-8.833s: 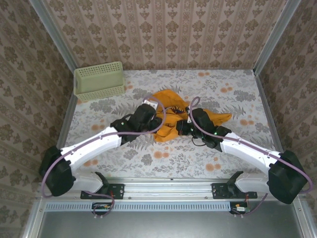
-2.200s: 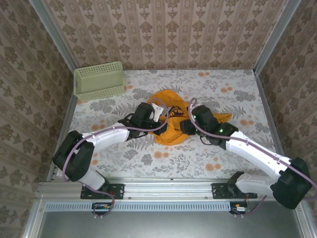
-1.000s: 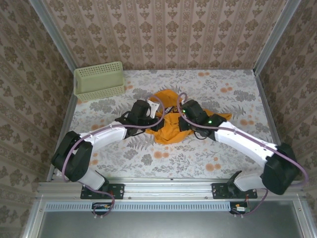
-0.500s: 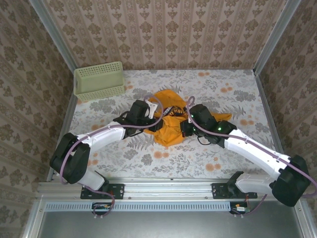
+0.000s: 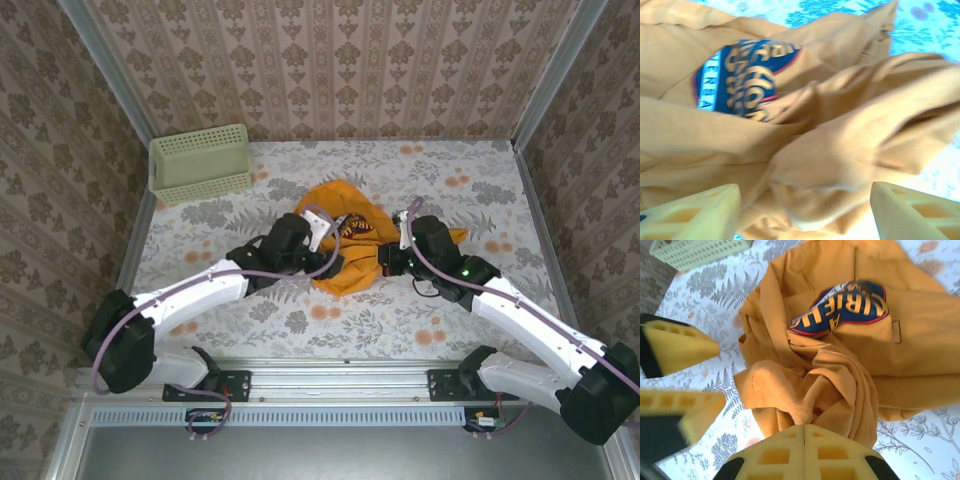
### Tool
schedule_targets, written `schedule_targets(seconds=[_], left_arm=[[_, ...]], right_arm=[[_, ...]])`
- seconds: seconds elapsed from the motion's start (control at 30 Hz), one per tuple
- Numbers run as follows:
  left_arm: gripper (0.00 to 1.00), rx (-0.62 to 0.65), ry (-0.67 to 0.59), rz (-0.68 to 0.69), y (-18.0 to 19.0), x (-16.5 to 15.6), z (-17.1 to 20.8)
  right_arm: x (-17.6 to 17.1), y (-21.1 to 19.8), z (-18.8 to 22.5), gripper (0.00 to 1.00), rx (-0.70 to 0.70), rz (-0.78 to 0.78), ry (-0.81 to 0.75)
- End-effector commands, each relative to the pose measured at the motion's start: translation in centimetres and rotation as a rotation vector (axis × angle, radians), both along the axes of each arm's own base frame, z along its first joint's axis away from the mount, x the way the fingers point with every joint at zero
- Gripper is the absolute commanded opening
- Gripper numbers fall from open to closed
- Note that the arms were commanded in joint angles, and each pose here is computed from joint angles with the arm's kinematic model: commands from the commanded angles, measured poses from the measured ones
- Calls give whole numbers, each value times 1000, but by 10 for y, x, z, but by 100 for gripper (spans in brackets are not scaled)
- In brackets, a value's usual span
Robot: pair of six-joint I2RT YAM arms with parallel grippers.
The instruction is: Fold the inside-out t-shirt
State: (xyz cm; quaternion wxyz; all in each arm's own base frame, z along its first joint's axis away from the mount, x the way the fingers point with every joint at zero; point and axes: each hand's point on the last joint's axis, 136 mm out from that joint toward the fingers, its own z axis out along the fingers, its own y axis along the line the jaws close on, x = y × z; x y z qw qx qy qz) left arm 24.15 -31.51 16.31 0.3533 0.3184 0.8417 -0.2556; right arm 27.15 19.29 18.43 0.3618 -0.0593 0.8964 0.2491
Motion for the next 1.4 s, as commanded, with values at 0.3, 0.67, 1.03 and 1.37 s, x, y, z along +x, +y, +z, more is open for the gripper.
schedule_targets(seconds=[0.3,0.67,1.03,1.37], left_arm=[[70,96,-95,-27,-17,7,0],[37,149,-56,-47,-26,18,-23],[0,3,16,39,-11,29,-2],[0,-203,118,17,-23,24,39]], right_arm=[[-9,35,24,0,84,135,-50],[-5,29,21,0,56,92,-51],[14,-9,-10,20,-131,-105,-14],[-24,11,-9,59,-98,-43,-90]])
